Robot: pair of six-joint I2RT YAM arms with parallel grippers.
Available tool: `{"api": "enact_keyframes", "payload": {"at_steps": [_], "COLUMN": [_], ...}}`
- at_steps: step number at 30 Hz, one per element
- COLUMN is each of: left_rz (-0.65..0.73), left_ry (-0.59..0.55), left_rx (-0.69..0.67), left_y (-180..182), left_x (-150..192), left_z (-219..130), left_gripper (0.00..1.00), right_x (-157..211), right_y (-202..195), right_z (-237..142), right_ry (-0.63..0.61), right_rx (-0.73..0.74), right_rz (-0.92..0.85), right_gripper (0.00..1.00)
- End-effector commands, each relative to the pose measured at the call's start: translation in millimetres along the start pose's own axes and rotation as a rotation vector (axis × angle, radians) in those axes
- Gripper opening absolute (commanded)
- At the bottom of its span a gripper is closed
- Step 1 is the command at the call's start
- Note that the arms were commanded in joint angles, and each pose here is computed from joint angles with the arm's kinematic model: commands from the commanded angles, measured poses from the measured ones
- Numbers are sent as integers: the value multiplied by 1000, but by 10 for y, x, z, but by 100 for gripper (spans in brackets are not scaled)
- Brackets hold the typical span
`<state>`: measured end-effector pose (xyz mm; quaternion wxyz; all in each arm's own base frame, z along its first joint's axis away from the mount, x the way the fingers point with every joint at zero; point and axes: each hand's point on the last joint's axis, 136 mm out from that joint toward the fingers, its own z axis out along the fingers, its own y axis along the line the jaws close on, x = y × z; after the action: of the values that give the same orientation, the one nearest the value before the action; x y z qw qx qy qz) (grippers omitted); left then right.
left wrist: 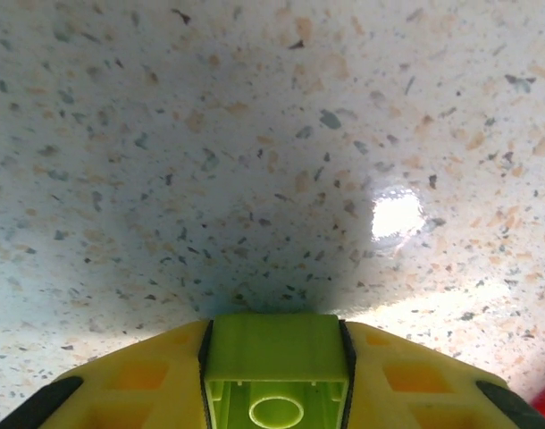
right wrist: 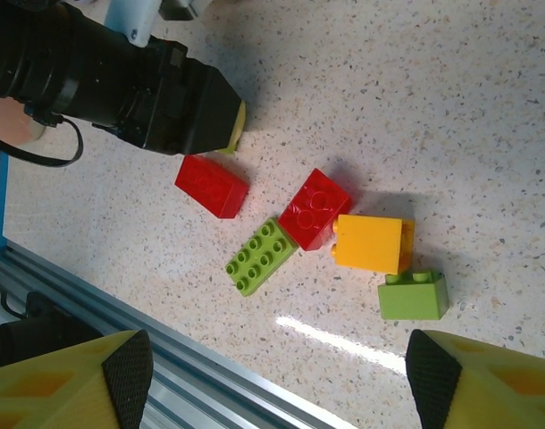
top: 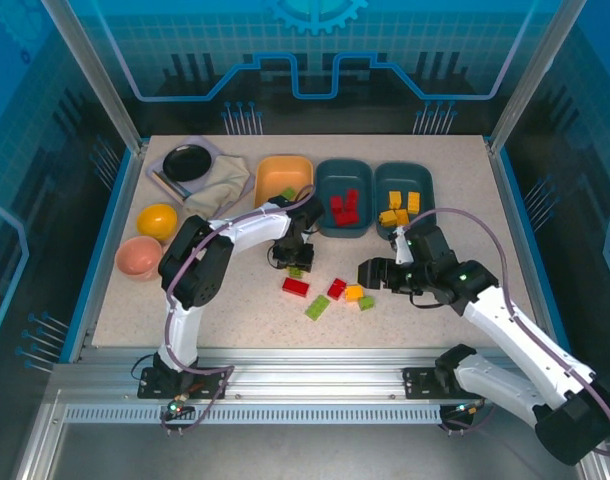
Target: Sort the legos into containers by color
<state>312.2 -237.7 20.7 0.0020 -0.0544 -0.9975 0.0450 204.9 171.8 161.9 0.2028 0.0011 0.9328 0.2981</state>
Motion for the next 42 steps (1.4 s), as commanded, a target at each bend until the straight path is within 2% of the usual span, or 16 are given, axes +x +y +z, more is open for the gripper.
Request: {"api": "enact_keyframes", "payload": {"at_steps": [1,5,7,12,17,21,27,31,34,37,40,42], "left_rz": [-21,-63,-106,-204,-289,-301,-318,-325,-323,-321,-320,-321], "left_ry": [-81,-198,-242,-301,-287,-260,-189,-163,-155,-155,-189,-240], "left_rx": [-41,-14,3,-20,-126,-219,-291,-303,-300,-278,-245,-203], "left_y": [48,47,112,417,775,932,1029,1047,1032,990,919,833], "left_x": [-117,-326,-480,-881,-1188,-1327,-1368,-1362,-1368,-1390,-1441,-1499], "left_z": [-309,-886,-1138,-1387,-1304,-1066,-679,-547,-496,-508,-670,-896], "left_gripper": [33,33,33,33,33,33,33,34,41,55,64,69], "right_x": [-75,-236,-425,-778,-1011,-1079,-1027,-960,-928,-892,-886,-886], "right_y": [137,248,416,645,755,786,704,664,636,614,595,587], "right_z": [-64,-149,-236,-213,-70,32,139,175,189,201,186,162], "right_ry": [-11,-57,-118,-189,-169,-146,-108,-88,-80,-69,-67,-68], "right_rx": [-28,-37,-77,-118,-100,-94,-71,-71,-67,-61,-52,-41], "right_rz": [-34,-76,-103,-119,-127,-134,-118,-104,-98,-98,-108,-124], "right_gripper": [77,76,76,77,76,76,76,76,76,76,77,77]}}
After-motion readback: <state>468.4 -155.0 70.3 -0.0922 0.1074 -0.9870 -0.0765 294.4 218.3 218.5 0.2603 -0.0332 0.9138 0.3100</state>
